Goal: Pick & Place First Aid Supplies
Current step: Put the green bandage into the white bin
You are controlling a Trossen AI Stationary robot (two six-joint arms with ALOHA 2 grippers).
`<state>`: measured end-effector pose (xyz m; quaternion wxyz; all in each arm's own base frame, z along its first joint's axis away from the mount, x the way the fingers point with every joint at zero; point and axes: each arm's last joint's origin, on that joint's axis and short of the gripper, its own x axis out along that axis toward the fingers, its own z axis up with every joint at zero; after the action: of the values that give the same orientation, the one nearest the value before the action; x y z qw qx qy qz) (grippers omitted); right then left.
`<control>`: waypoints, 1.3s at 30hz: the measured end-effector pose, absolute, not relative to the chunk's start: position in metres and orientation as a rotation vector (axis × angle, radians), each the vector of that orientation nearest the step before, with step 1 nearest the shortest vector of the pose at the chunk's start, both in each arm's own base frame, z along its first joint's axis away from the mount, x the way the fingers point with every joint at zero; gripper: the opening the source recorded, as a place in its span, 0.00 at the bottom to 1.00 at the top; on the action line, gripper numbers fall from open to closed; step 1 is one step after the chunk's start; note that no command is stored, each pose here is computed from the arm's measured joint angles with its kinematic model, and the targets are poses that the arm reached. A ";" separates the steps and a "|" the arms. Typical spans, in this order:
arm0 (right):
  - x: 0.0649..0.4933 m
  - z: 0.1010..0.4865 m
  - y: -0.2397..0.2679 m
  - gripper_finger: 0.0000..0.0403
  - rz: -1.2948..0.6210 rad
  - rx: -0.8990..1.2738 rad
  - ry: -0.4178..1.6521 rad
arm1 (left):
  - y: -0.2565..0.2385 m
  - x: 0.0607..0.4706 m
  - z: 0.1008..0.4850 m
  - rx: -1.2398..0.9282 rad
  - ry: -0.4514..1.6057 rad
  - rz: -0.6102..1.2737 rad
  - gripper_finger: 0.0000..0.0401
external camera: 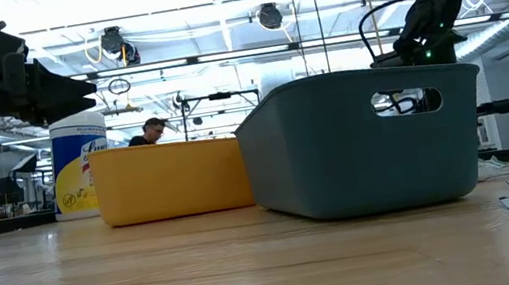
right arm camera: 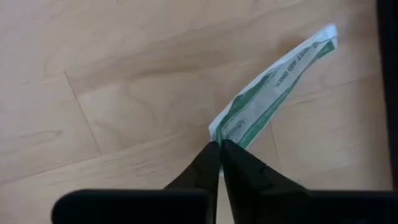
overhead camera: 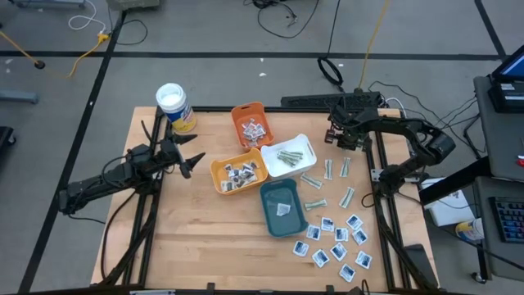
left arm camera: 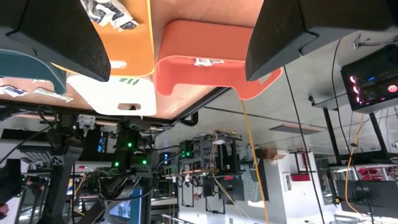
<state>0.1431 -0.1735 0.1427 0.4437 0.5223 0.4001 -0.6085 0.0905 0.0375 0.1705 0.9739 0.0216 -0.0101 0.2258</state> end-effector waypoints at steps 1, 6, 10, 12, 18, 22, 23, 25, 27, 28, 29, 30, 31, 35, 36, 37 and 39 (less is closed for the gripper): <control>0.143 0.143 -0.174 0.03 -1.503 1.289 0.998 | 0.037 0.090 0.170 0.044 -0.020 0.455 0.94; 0.147 0.155 -0.176 0.01 -1.452 1.275 1.048 | 0.038 0.090 0.170 0.044 -0.020 0.456 0.94; 0.154 0.173 -0.178 0.00 -1.410 1.236 1.107 | 0.038 0.090 0.170 0.044 -0.020 0.456 0.94; 0.158 0.185 -0.179 0.00 -1.395 1.223 1.135 | 0.038 0.090 0.170 0.044 -0.020 0.456 0.94; 0.171 0.221 -0.178 0.00 -1.351 1.179 1.189 | 0.038 0.090 0.170 0.044 -0.020 0.456 0.94; 0.180 0.238 -0.174 0.00 -1.321 1.150 1.194 | 0.038 0.090 0.170 0.044 -0.020 0.456 0.94; 0.182 0.239 -0.173 0.00 -1.318 1.147 1.189 | 0.038 0.090 0.170 0.044 -0.020 0.456 0.94; 0.186 0.240 -0.169 0.00 -1.300 1.160 1.185 | 0.037 0.090 0.170 0.044 -0.020 0.456 0.94; 0.195 0.242 -0.164 0.00 -1.250 1.159 1.194 | 0.038 0.090 0.170 0.044 -0.020 0.456 0.94; 0.201 0.243 -0.161 0.00 -1.227 1.144 1.202 | 0.038 0.090 0.170 0.043 -0.020 0.456 0.94; 0.208 0.244 -0.157 0.00 -1.207 1.124 1.211 | 0.038 0.090 0.170 0.044 -0.020 0.456 0.94; 0.214 0.245 -0.153 0.00 -1.186 1.107 1.218 | 0.037 0.090 0.170 0.044 -0.020 0.455 0.94; 0.219 0.247 -0.150 0.00 -1.164 1.092 1.215 | 0.038 0.090 0.170 0.044 -0.020 0.456 0.94; 0.236 0.259 -0.135 0.00 -1.086 1.037 1.182 | 0.038 0.090 0.170 0.044 -0.020 0.456 0.94; 0.240 0.261 -0.131 0.00 -1.071 1.022 1.178 | 0.038 0.090 0.170 0.044 -0.020 0.456 0.94; 0.243 0.262 -0.128 0.00 -1.054 1.011 1.176 | 0.038 0.090 0.170 0.044 -0.020 0.456 0.94; 0.250 0.266 -0.121 0.00 -1.022 0.994 1.158 | 0.038 0.090 0.170 0.044 -0.020 0.456 0.94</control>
<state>0.2498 -0.1208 0.2656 0.6070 0.4300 0.5011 -0.4423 0.0905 0.0375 0.1704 0.9739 0.0216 -0.0098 0.2259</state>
